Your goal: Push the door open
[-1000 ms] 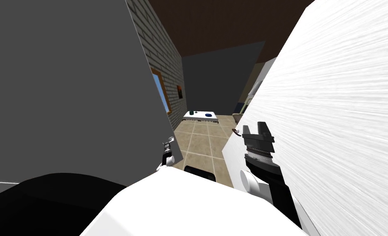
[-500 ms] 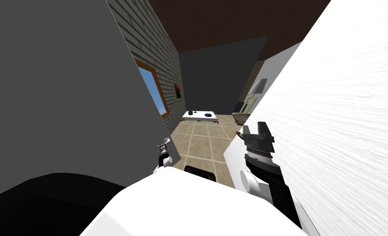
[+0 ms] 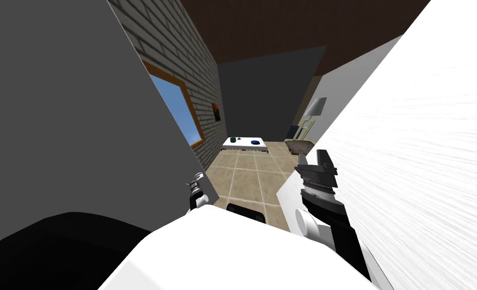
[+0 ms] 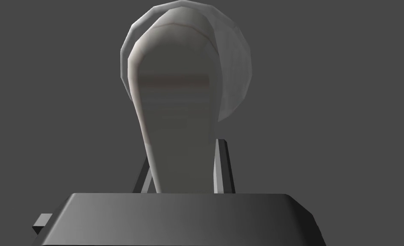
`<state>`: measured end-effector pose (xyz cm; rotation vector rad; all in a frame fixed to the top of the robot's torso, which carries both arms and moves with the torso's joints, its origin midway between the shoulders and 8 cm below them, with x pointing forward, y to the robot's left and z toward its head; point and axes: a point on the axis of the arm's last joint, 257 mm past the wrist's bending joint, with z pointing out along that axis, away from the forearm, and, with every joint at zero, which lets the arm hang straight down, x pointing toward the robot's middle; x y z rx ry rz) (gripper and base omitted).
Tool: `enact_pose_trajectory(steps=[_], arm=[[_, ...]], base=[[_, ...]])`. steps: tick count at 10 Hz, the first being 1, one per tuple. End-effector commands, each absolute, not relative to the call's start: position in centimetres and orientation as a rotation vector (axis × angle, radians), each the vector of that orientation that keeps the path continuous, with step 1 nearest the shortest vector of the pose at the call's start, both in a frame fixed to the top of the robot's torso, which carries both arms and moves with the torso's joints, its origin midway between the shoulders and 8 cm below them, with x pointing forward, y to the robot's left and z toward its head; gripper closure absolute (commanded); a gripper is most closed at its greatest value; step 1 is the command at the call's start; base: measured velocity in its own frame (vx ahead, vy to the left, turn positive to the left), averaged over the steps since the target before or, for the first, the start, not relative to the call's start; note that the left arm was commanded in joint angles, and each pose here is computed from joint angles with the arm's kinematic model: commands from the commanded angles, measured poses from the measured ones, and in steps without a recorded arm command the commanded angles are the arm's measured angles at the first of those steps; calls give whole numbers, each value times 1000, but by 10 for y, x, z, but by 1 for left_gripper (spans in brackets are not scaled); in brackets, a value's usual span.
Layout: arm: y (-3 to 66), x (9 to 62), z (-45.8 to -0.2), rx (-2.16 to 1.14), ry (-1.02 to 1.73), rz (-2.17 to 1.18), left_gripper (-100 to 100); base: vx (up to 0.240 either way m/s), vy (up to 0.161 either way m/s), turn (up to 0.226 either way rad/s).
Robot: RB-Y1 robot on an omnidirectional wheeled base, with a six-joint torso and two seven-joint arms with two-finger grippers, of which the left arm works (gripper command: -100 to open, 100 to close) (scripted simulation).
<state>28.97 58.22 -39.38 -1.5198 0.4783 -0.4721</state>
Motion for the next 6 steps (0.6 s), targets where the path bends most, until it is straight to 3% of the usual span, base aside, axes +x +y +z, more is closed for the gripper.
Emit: enact_pose_trajectory(steps=[1,6], arm=[[595,275,-389,-1518,440,-437,100],[617,230,-391,-1542,349,-349,100]], base=[[195,89,-41],[177,75,-37]])
